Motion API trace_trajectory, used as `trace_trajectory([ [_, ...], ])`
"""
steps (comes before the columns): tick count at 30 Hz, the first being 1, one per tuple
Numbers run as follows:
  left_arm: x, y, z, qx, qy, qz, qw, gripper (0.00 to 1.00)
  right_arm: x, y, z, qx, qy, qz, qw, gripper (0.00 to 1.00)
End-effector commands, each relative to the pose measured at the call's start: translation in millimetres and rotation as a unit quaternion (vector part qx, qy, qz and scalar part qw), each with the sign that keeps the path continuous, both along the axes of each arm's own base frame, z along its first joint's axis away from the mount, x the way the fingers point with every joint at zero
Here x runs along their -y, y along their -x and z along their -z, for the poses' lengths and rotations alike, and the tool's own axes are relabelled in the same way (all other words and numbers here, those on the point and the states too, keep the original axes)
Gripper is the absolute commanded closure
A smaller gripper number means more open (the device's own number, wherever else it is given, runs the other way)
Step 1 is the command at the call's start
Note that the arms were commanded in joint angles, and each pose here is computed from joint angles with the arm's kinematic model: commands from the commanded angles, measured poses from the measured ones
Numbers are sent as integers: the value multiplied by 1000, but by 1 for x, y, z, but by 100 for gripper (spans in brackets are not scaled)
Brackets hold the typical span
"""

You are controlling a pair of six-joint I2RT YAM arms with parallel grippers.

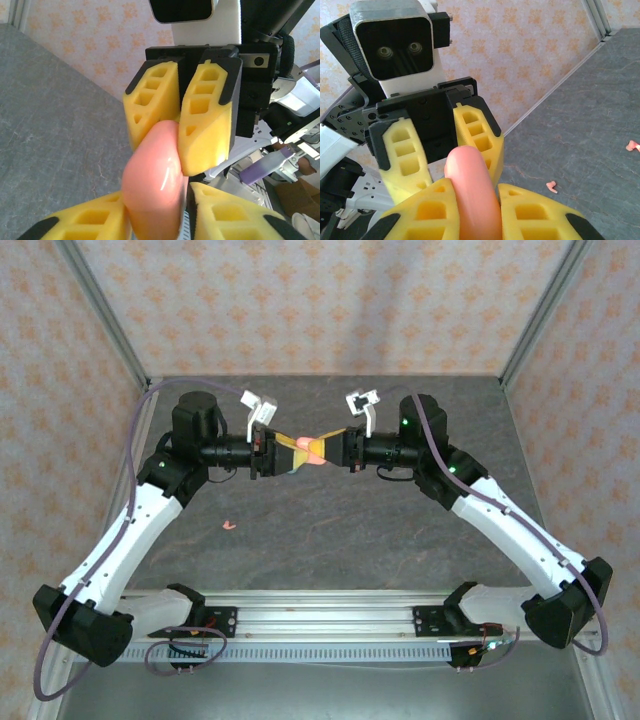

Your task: Insert wireless bluetooth earbuds into charging case

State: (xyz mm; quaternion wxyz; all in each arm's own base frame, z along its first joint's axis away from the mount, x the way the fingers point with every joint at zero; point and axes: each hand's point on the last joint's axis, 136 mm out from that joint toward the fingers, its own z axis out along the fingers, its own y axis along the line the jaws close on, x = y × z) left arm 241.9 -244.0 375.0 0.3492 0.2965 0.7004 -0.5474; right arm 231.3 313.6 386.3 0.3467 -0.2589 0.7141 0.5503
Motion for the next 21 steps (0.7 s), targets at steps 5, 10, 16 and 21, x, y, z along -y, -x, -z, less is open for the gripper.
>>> trace_trajectory([
  [5,5,12,-1,22,-12,37,999,80,-3,3,-19,28,-15,-11,999,95],
  [10,0,14,7,49,-44,27,997,100,-3,1,-15,30,-7,-7,1000,94],
  [16,-9,18,12,133,-54,0,990,100,-3,-4,-2,21,16,0,1000,84],
  [21,-22,25,20,205,-82,-31,975,100,-3,-12,12,4,43,14,999,70],
])
